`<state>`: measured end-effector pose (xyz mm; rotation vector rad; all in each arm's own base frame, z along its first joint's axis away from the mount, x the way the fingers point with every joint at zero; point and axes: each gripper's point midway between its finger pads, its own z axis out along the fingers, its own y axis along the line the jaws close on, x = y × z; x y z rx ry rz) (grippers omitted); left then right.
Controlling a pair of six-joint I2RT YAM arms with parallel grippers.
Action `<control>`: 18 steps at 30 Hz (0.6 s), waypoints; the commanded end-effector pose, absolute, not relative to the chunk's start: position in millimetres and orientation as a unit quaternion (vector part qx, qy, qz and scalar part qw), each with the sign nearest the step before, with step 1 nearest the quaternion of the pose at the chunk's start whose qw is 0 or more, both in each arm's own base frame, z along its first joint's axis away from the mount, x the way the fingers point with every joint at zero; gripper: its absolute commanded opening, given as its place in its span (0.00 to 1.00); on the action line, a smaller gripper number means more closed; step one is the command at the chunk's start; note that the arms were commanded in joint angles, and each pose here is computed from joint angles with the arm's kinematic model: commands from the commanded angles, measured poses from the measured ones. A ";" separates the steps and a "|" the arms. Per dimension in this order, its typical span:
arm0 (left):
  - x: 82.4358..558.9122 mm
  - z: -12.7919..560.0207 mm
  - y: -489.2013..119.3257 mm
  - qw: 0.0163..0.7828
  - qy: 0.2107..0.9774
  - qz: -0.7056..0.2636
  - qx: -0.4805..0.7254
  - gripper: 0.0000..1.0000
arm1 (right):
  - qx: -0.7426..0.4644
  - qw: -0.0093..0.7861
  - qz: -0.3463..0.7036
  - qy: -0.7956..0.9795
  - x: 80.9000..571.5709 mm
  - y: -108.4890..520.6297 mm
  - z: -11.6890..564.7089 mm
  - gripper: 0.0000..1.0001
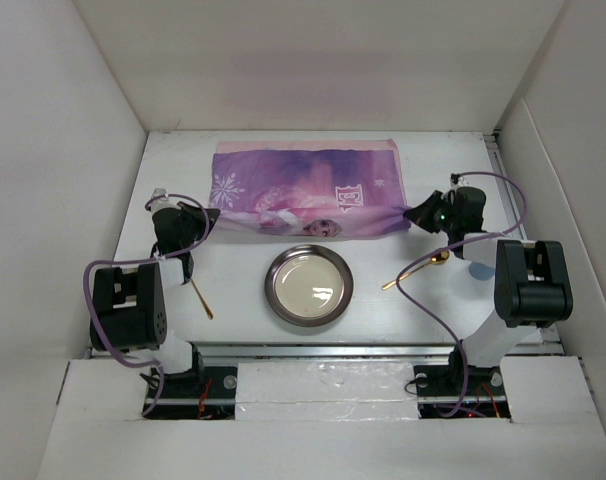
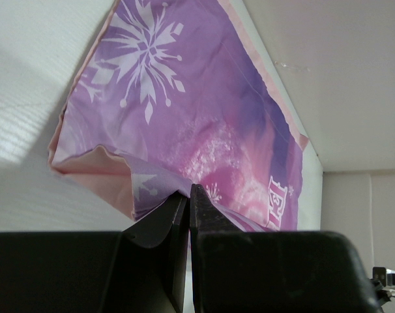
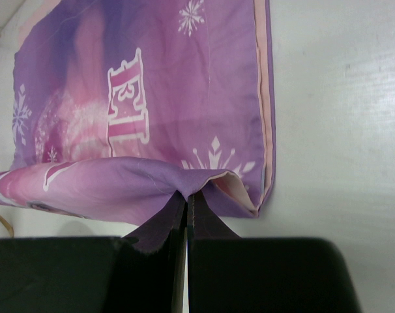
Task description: Set the dinner table for one person
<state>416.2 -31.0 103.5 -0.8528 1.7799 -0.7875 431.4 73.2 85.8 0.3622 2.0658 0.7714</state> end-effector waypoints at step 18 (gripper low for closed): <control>343.8 222.0 0.7 0.647 0.610 -0.273 -0.368 0.48 | 0.195 0.543 0.198 0.792 380.3 32.6 150.4 0.38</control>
